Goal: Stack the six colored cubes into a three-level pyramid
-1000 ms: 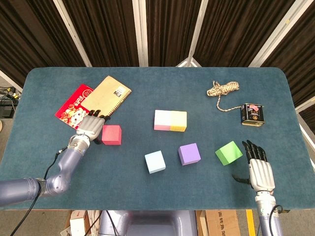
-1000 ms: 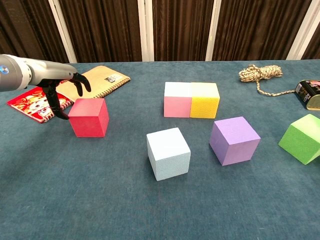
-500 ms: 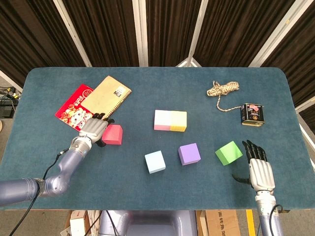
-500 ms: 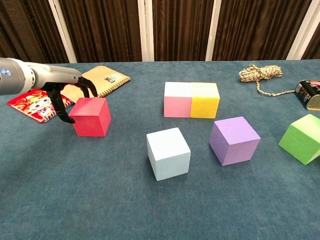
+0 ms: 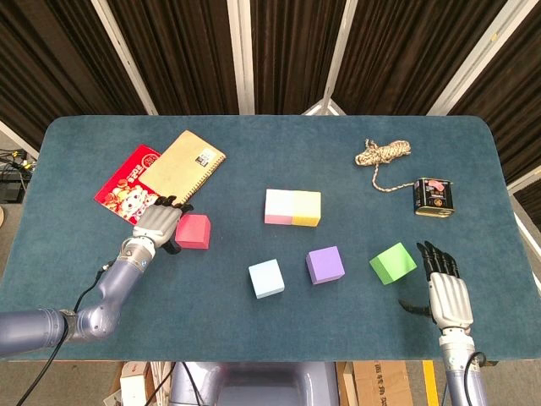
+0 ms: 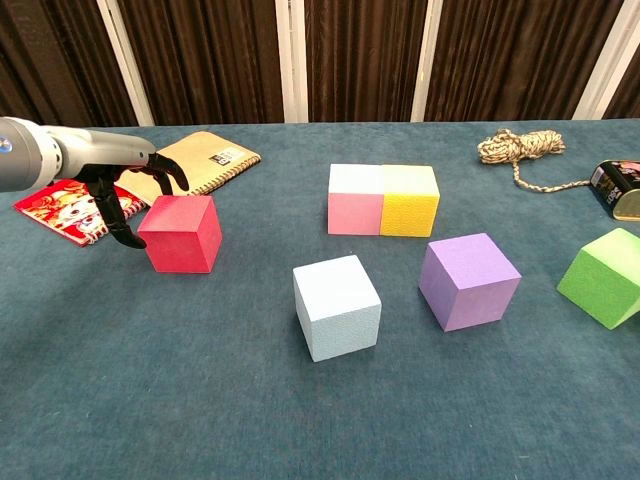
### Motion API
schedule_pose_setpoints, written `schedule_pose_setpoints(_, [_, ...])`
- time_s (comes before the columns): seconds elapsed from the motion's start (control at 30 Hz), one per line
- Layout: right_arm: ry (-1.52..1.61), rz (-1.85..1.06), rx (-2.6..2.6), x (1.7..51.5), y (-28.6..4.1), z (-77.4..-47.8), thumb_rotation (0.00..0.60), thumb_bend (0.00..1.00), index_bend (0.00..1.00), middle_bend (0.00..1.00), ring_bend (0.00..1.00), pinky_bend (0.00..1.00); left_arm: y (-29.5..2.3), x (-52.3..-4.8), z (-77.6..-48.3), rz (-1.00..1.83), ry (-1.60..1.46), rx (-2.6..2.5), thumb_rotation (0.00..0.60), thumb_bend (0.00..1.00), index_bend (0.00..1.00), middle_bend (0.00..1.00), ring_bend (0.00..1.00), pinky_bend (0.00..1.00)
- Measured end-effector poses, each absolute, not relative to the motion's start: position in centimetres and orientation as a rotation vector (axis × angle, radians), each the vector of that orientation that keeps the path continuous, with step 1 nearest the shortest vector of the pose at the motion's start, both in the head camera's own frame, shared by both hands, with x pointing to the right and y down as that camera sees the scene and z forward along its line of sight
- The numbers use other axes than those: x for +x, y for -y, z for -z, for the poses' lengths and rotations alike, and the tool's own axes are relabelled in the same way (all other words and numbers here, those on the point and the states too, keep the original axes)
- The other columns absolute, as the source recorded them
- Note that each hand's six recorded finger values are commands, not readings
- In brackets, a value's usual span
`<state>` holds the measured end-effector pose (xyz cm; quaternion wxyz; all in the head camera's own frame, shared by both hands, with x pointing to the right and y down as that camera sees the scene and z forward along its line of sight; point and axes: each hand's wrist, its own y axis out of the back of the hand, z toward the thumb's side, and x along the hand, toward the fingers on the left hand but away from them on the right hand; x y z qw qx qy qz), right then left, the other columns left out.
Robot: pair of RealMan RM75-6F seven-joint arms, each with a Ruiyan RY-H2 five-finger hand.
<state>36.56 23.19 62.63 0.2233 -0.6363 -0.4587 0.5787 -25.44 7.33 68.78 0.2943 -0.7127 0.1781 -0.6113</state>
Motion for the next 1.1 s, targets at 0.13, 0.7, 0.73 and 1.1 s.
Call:
schedule_pose_setpoints(0.13, [1.265, -1.6, -1.758, 36.6, -23.2, -62.7, 0.6, 0.12, 0.0, 0.01, 0.03, 0.0, -7.2, -25.2, -69.1, 1.619, -0.482, -1.905, 0.6, 0.26, 0.2, 0.22, 0.0, 0.0])
schedule_pose_setpoints(0.7, [1.268, -1.618, -1.763, 36.8, -23.2, -62.7, 0.6, 0.12, 0.0, 0.01, 0.03, 0.0, -7.2, -24.1, -69.7, 1.567, -0.498, -1.927, 0.6, 0.33, 0.25, 0.26, 0.0, 0.0])
schedule_pose_setpoints(0.73, [1.268, -1.619, -1.763, 36.8, -23.2, -62.7, 0.6, 0.12, 0.0, 0.01, 0.03, 0.0, -7.3, -24.0, -69.7, 1.566, -0.498, -1.929, 0.6, 0.34, 0.25, 0.26, 0.0, 0.0])
schedule_pose_setpoints(1.1, [1.269, -1.622, -1.761, 36.8, -23.2, -62.8, 0.6, 0.12, 0.0, 0.01, 0.03, 0.0, -7.1, -24.0, -69.6, 1.566, -0.5, -1.924, 0.6, 0.33, 0.24, 0.26, 0.0, 0.0])
